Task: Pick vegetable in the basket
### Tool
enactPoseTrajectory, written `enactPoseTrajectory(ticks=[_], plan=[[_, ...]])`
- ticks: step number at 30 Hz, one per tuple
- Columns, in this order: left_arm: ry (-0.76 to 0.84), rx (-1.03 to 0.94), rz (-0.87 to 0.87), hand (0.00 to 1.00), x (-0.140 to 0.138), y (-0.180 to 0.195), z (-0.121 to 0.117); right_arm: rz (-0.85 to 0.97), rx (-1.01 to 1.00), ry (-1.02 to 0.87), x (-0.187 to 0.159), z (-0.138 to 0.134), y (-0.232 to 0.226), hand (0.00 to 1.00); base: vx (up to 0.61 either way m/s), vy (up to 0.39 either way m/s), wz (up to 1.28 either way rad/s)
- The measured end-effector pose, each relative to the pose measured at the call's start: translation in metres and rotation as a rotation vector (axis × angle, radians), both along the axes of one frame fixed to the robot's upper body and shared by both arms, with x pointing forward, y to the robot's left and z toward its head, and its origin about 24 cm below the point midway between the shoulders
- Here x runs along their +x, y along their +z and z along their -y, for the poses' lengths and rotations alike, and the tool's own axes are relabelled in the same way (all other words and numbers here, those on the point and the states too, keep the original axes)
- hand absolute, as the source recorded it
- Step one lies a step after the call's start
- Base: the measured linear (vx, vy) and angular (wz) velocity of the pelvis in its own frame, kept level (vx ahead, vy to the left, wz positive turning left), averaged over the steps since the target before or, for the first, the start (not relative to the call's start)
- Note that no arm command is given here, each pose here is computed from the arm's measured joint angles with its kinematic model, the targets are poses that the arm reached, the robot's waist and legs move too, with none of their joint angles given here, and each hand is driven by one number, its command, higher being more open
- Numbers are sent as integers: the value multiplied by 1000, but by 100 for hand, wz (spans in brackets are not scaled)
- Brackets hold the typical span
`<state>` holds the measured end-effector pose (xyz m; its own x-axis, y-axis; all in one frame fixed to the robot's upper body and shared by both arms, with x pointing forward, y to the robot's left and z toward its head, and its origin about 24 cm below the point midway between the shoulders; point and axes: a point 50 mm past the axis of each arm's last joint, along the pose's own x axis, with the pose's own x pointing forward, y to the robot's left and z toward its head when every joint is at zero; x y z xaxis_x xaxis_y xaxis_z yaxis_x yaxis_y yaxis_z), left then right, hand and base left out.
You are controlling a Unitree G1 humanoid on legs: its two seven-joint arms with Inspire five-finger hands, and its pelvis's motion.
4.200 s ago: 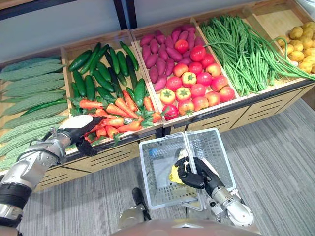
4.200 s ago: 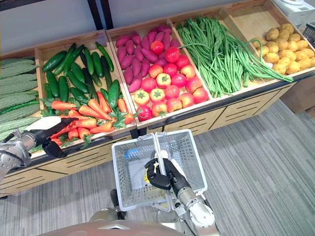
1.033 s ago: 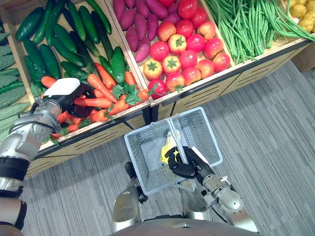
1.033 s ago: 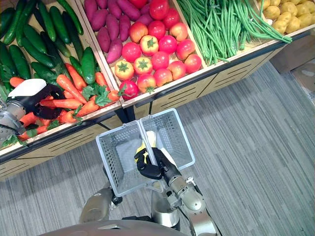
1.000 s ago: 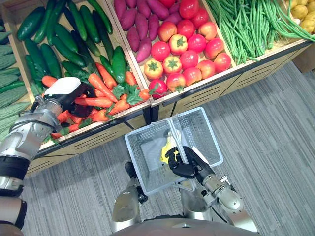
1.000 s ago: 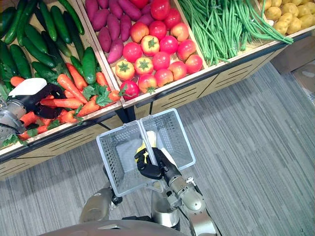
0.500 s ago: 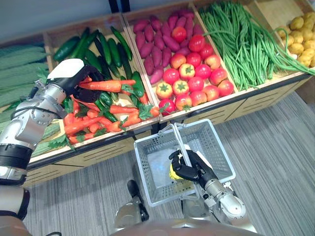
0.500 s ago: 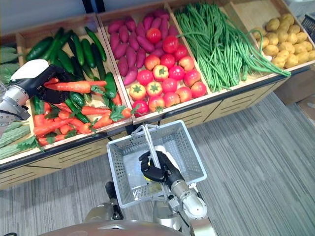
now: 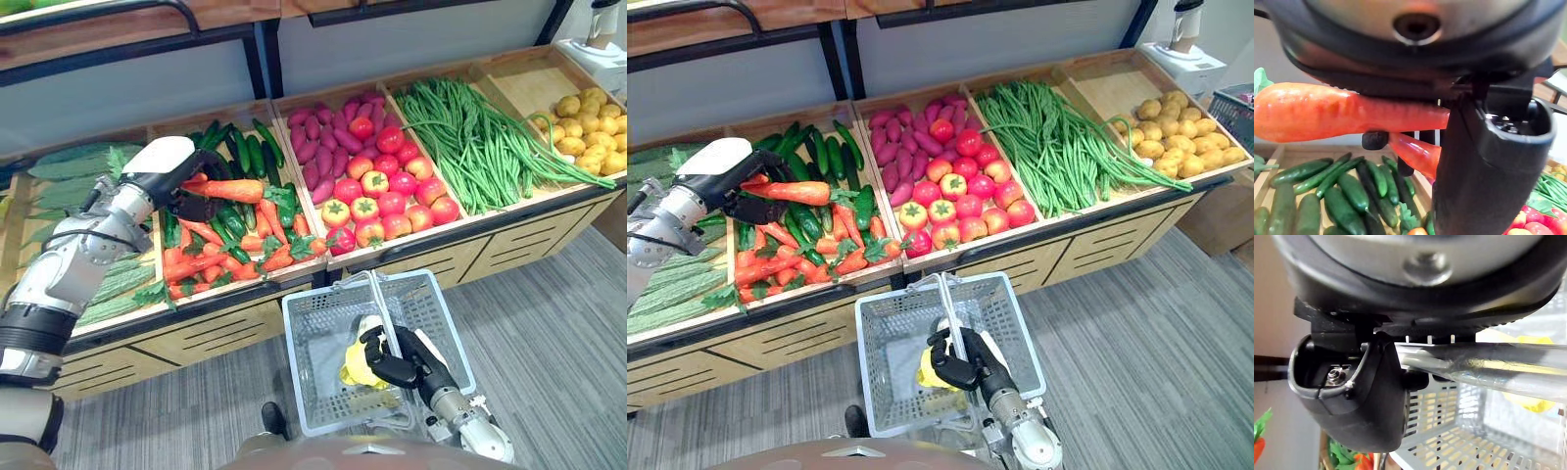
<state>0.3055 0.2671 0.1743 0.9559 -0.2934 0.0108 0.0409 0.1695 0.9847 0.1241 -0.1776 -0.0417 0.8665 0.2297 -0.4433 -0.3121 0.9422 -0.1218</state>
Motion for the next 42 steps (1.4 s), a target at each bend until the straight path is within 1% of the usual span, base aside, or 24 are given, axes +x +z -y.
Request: enactPoseTrajectory(ticks=[3,4,7,9,11,15,16,18,22,26,31,36,38,39,42], plan=[[-80,-15,-7,0,-3,1,17,-5,-28,-54,-3,16,1,0,21,0,14],[-119,-7,-15,0,-5,0,25,1,-64,-92,-4,29,3,0,18,7,12],[-167,1,-49,0,-12,-6,32,13,-132,-154,-4,51,9,0,11,4,-1],[-207,-2,-112,0,-14,-16,40,33,-185,-215,-6,72,16,0,7,-8,-18],[-244,9,-139,0,-16,-19,46,47,-234,-232,-5,87,23,0,-4,-4,-16],[-329,21,-144,0,-22,-18,61,66,-330,-280,-7,118,38,0,3,-4,-11],[-333,21,-144,0,-22,-18,61,68,-336,-283,-7,119,40,0,17,-4,-19],[-365,24,-156,0,-24,-20,67,87,-398,-312,-8,138,52,0,17,-4,-22],[-394,15,-195,0,-27,-27,72,112,-465,-299,-2,153,67,0,22,-11,-16],[-421,24,-238,0,-29,-36,78,136,-471,-285,5,155,73,0,4,-11,-21],[-459,36,-268,0,-31,-42,86,181,-396,-236,19,148,81,0,3,-4,-18],[-538,48,-247,0,-28,-36,105,269,-290,-71,35,117,96,0,16,-6,-17],[-570,32,-238,0,-26,-34,114,298,-231,-6,39,104,100,0,10,-4,-17],[-599,18,-245,0,-26,-33,120,312,-167,46,43,92,101,0,4,-5,-23],[-633,34,-253,0,-27,-34,128,347,-80,128,49,74,106,0,18,-9,-32]])
